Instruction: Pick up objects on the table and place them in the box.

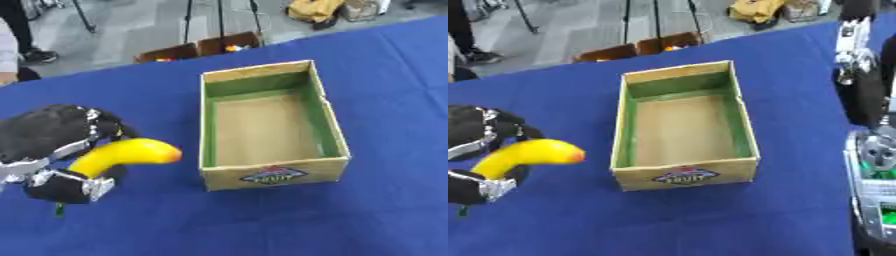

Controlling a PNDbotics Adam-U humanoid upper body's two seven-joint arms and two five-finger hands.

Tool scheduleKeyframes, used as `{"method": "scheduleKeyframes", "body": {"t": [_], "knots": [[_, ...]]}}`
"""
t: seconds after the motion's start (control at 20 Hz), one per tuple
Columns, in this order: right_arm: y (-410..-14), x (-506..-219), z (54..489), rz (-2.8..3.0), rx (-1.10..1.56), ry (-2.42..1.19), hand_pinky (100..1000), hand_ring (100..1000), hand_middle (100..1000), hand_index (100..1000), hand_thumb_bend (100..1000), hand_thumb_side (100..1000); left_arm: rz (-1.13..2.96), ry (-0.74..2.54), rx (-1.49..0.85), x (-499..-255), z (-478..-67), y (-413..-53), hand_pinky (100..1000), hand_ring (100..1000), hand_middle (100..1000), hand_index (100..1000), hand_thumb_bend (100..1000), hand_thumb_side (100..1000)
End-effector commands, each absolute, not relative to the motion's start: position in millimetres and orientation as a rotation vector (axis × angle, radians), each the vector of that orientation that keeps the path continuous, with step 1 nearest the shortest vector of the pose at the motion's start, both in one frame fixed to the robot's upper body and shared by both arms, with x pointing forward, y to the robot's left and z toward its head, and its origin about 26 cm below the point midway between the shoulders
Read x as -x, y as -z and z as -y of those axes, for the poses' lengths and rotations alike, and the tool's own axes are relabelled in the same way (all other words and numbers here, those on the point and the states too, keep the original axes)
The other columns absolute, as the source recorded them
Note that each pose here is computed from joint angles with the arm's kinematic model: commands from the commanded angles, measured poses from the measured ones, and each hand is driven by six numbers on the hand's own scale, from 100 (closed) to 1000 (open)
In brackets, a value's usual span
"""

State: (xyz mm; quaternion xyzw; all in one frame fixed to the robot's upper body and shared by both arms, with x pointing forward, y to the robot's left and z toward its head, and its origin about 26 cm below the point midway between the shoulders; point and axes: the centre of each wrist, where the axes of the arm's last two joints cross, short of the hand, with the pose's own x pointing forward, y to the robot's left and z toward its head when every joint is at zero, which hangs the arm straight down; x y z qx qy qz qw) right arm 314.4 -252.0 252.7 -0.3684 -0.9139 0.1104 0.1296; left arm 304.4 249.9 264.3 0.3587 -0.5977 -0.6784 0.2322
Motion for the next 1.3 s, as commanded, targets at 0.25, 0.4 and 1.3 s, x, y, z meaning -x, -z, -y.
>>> {"method": "scheduleKeyframes", "body": {"t": [0.25, 0.4, 1.3], "knots": [[-259, -312, 251, 2.685, 1.075, -0.340, 746, 811, 516, 837, 100, 1000, 1.661, 1.833, -1.088, -306, -253, -301, 259, 411, 547, 650, 100, 258], [-259, -312, 251, 2.687, 1.070, -0.345, 746, 812, 516, 837, 100, 1000, 1.664, 1.809, -1.089, -315, -253, -308, 257, 409, 545, 645, 100, 262], [-260, -312, 247, 2.705, 1.042, -0.336, 746, 812, 515, 837, 100, 1000, 1.696, 1.691, -1.191, -393, -208, -326, 248, 407, 549, 642, 100, 252]]}}
